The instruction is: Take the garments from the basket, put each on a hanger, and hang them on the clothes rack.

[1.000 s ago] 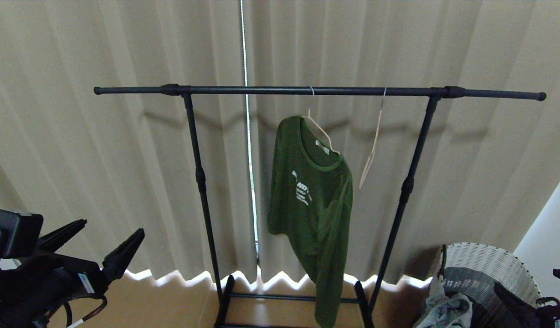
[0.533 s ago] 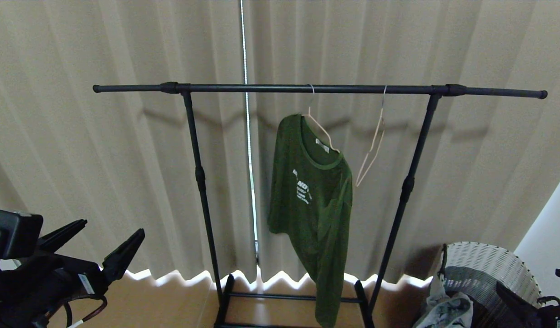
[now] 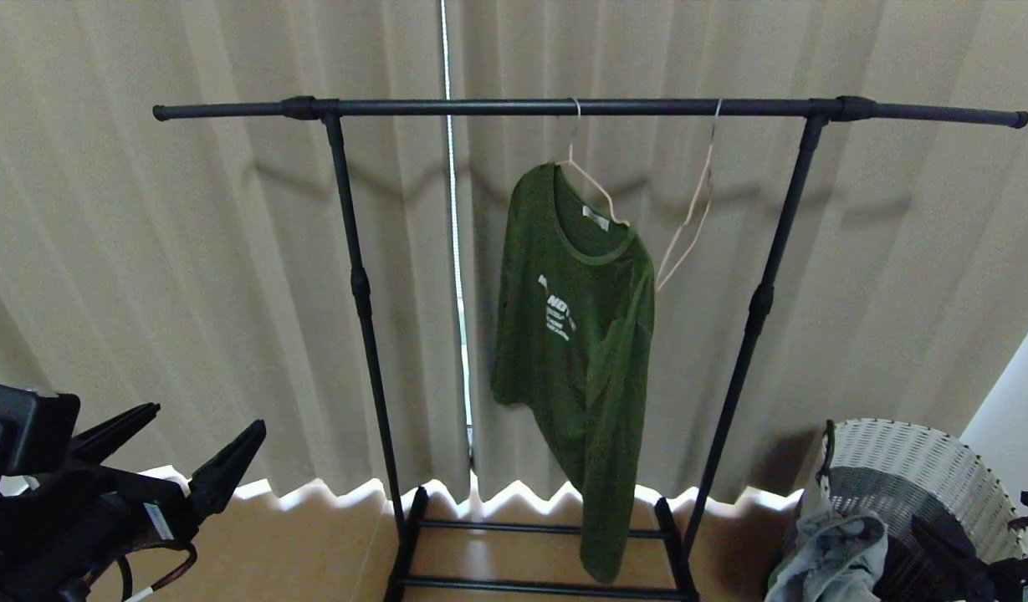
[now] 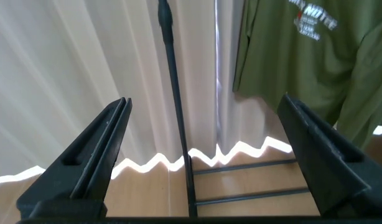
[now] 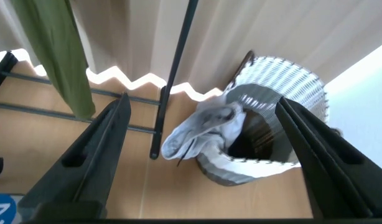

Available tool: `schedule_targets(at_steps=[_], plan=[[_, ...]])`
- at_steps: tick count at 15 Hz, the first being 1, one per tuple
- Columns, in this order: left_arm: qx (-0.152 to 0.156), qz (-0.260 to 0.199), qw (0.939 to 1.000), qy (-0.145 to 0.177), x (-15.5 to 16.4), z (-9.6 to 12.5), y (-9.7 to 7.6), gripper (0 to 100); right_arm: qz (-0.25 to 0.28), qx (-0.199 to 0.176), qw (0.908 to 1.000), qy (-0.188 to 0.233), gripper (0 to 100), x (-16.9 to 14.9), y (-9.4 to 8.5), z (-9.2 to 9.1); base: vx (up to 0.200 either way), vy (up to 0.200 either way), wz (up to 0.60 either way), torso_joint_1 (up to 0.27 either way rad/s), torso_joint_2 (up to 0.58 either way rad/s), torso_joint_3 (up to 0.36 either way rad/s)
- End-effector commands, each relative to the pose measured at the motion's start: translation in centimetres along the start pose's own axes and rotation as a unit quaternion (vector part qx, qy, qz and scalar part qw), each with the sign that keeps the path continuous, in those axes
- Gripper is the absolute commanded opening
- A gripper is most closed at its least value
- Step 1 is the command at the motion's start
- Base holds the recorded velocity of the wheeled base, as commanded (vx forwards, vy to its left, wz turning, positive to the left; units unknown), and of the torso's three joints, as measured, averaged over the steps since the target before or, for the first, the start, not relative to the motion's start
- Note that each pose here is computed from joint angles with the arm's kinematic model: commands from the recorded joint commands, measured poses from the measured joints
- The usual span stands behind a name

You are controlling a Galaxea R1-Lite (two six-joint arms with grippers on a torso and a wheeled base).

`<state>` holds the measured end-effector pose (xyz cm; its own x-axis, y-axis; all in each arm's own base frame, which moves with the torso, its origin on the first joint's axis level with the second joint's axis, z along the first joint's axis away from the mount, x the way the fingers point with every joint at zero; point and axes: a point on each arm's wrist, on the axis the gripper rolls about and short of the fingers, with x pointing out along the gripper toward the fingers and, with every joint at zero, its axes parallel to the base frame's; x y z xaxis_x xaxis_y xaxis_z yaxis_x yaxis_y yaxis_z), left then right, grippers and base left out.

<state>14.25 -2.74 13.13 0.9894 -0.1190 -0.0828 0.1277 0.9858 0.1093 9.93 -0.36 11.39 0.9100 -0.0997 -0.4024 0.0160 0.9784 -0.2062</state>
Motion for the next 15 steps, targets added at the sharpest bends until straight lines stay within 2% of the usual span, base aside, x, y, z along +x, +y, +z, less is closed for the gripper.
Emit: schedule_targets(at_steps=[1,8,10,13,15], plan=[[0.0,0.0,1.0,0.001,0.0,0.0,0.0,100,0.0,0.0,1.0,0.002,100,0.0,0.0,-0.1,0.0,0.0,0.0,-0.188,0.48,0.271],[0.001,0.003,1.0,-0.001,0.0,0.0,0.1,100,0.001,0.0,1.0,0.004,100,0.0,0.0,-0.1,0.0,0.0,0.0,-0.169,0.46,0.292],[0.001,0.005,0.9999,-0.01,-0.3,0.3,0.1,100,0.001,0.0,1.0,0.004,100,0.0,0.0,-0.1,0.0,0.0,0.0,-0.134,0.45,0.305],[0.003,0.007,0.9995,-0.031,-1.0,0.8,0.3,100,0.0,0.0,1.0,0.002,100,0.0,0.0,-0.1,0.0,0.0,0.0,-0.054,0.2,0.142],[0.007,0.007,0.9998,-0.016,-0.9,0.5,0.3,100,0.001,0.0,1.0,-0.003,100,-0.4,0.0,-0.3,0.0,0.0,0.0,-0.006,0.03,0.023]])
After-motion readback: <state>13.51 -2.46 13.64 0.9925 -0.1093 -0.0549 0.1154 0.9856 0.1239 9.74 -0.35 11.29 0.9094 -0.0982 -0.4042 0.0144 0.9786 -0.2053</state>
